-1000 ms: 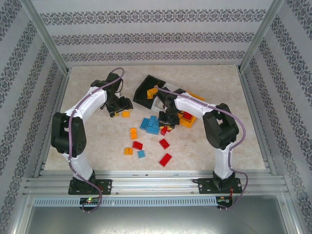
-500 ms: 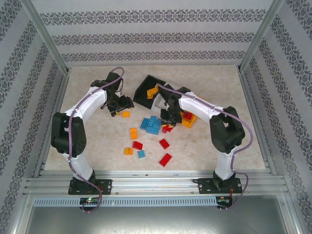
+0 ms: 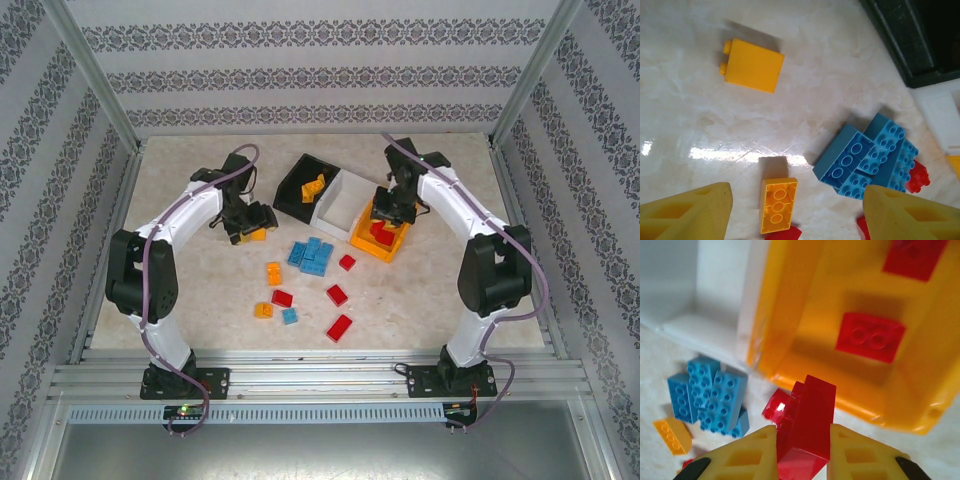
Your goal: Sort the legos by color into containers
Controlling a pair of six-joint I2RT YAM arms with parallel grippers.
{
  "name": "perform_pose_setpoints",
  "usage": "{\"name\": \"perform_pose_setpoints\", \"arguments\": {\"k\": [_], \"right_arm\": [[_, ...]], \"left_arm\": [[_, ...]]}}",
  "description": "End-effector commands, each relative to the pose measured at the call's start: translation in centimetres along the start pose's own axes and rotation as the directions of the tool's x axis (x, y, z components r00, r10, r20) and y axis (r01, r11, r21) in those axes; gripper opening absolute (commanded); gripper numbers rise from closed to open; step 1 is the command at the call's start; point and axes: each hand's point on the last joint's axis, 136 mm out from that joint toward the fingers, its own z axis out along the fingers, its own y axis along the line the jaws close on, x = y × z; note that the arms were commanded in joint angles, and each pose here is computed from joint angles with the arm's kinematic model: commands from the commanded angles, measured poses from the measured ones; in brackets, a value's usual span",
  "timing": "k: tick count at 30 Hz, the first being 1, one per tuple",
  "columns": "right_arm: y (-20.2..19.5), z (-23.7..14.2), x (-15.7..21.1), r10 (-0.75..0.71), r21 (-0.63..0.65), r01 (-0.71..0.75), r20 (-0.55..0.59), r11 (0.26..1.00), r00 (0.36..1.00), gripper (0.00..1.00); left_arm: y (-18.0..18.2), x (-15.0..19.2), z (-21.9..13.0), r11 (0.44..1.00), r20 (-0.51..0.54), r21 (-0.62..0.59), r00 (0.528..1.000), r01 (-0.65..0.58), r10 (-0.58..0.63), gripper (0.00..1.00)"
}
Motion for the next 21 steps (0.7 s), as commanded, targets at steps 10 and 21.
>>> {"name": "perform_pose_setpoints", "arguments": {"k": [10,21], "right_arm": [[0.0,3.2,-4.4,-0.004,-0.019,0.004,-0.007,1.0,1.0,0.43],[2.7,-1.3,0.2,-0.141,-0.127,0.142,0.016,0.982,0.99,0.57]], "left_arm": [[-0.9,3.5,0.4,0.997,-0.03,-0.04,0.997,-0.068,0.067,0.7],[-0.3,5.6,1.9,0.996,-0.046,-0.049,0.997,-0.069,0.067,0.78]]}}
